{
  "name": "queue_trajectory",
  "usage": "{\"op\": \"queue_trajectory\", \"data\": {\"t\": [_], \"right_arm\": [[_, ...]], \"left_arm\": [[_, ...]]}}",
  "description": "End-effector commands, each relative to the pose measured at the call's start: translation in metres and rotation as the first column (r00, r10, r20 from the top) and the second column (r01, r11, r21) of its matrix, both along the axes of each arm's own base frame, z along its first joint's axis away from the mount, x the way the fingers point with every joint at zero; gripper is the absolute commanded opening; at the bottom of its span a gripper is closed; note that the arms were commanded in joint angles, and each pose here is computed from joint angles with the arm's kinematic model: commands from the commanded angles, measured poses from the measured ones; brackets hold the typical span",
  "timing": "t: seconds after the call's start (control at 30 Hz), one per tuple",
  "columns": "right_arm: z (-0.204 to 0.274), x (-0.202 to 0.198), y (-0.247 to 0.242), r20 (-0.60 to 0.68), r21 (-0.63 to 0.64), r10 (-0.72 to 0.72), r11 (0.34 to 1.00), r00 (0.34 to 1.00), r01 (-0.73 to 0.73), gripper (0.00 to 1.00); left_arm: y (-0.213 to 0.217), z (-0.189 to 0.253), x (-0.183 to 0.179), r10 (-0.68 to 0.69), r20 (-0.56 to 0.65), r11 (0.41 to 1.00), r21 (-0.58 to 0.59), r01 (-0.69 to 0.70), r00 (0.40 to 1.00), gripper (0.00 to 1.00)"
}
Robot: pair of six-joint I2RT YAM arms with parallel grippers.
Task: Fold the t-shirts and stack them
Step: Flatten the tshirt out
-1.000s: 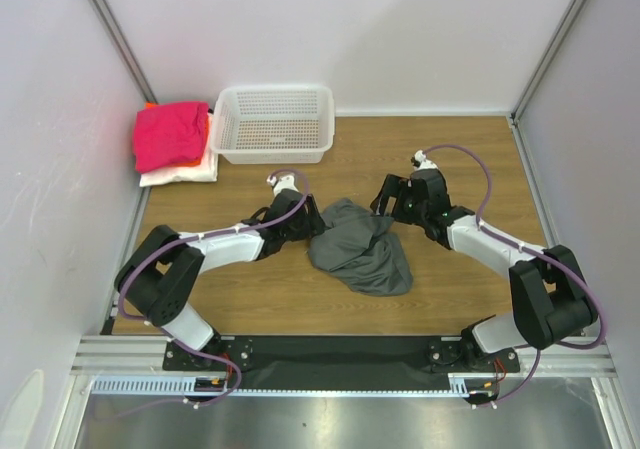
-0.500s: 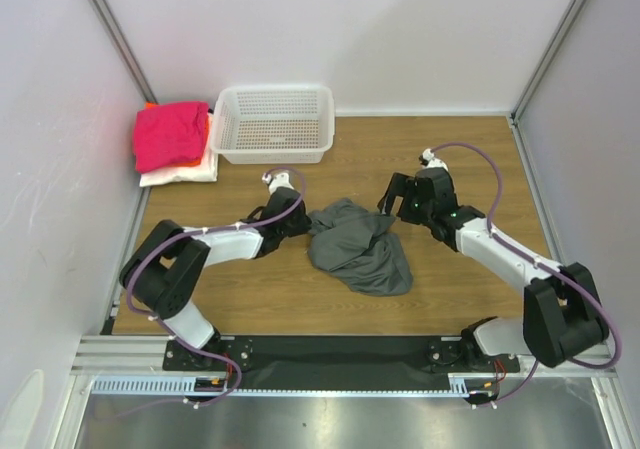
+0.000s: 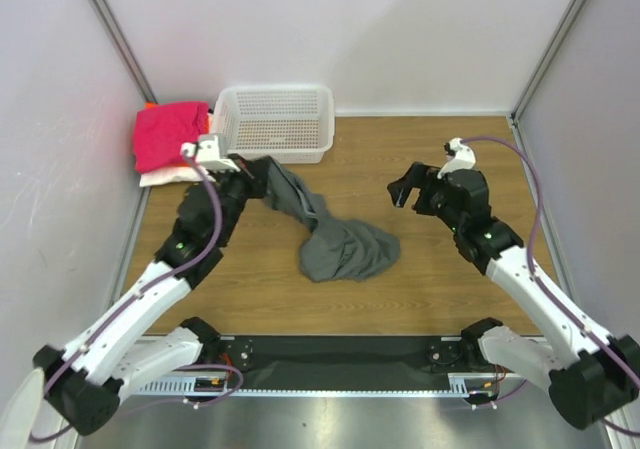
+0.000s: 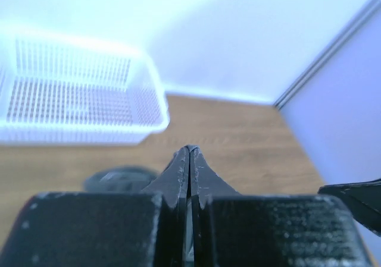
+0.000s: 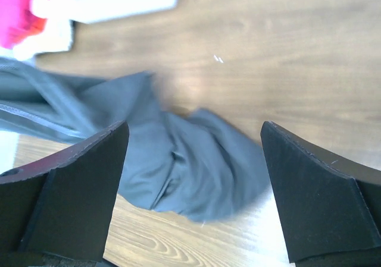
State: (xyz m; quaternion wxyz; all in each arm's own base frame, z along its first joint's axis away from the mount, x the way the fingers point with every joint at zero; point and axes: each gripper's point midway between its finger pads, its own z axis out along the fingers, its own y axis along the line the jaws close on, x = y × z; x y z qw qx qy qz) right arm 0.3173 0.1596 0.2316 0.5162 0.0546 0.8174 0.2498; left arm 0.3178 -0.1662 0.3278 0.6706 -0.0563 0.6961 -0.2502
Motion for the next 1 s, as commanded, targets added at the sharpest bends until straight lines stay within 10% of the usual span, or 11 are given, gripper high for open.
{"op": "queue_trajectory", "data": {"t": [0.0, 0.57, 0.97], "right_arm": [[0.061, -0.009, 0.002, 0.192, 0.022, 0.049, 0.998, 0.98, -0.055, 0.99], [0.074, -0.042, -0.019, 0.272, 0.01, 0.037, 0.999, 0.962, -0.041, 1.0], [0.064, -0.046, 0.006, 0.273, -0.005, 0.177, 0.983, 0.945, -0.183, 1.0]], "left_arm": [[0.004, 0.055, -0.021, -0.066, 0.132, 0.997, 0.054, 0.06, 0.989, 0.0], [-0.005, 0.269, -0.032, -0.143, 0.353, 0.966, 0.253, 0.053, 0.925, 0.0], [-0.028, 0.235, -0.02, -0.219, 0.244, 0.948, 0.282, 0.147, 0.945, 0.0]]}}
